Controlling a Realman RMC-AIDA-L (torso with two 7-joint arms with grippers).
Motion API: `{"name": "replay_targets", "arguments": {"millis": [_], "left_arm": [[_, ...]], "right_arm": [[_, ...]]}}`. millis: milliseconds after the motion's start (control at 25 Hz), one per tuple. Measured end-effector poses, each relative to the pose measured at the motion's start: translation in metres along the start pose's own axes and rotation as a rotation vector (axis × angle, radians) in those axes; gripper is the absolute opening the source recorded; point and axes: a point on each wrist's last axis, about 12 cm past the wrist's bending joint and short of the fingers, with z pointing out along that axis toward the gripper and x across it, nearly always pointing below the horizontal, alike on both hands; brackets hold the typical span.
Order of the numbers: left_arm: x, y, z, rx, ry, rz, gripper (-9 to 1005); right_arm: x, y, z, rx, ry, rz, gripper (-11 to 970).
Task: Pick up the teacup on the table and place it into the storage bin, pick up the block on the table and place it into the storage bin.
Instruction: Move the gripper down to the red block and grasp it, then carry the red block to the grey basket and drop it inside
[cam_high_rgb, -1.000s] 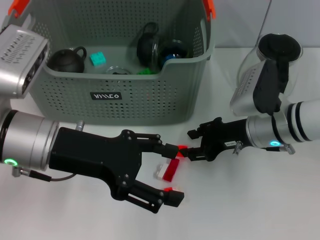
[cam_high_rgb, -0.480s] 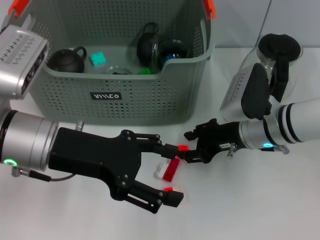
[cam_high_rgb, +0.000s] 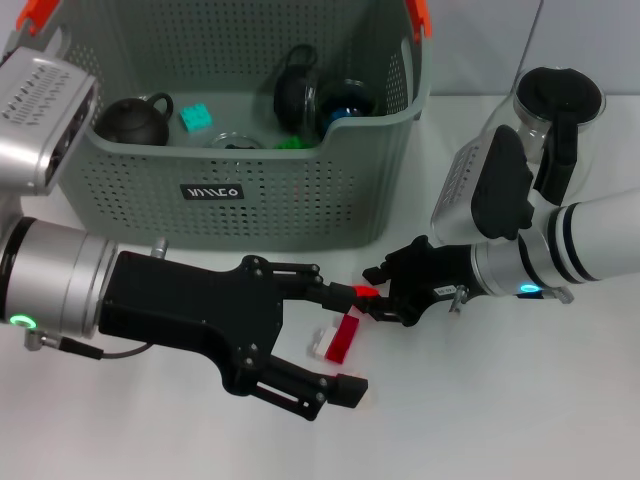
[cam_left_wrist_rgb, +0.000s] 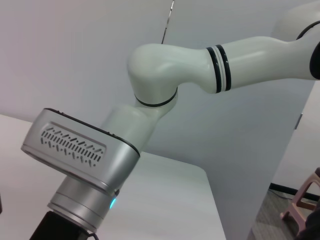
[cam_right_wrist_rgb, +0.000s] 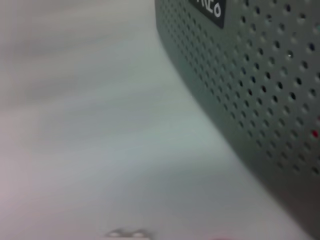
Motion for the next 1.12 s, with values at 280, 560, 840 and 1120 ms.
{"name": "replay_targets", "arguments": {"millis": [280,560,840,1120], "left_arm": [[0.0,0.0,0.0,-0.004,-0.001,0.0,946],[0.0,0.001,-0.002,-0.015,-0.008,-0.003,946],[0.003,0.002,-0.008,-0.039,-0.014,-0.013,947],[0.015,0.005,-0.024,-0.123,-0.051,-0.045,946]], "right_arm": [[-0.003,0.003,0.003,-0.016,0.011,-0.019,430],[-0.002,0.001,0.002,-0.01,0.012,0.0,290],[-0.002,0.002,-0.011,-0.05,-0.031,0.022,210],[-0.012,0.005,-0.075,-0.138,-0.166,0.092,209]]}}
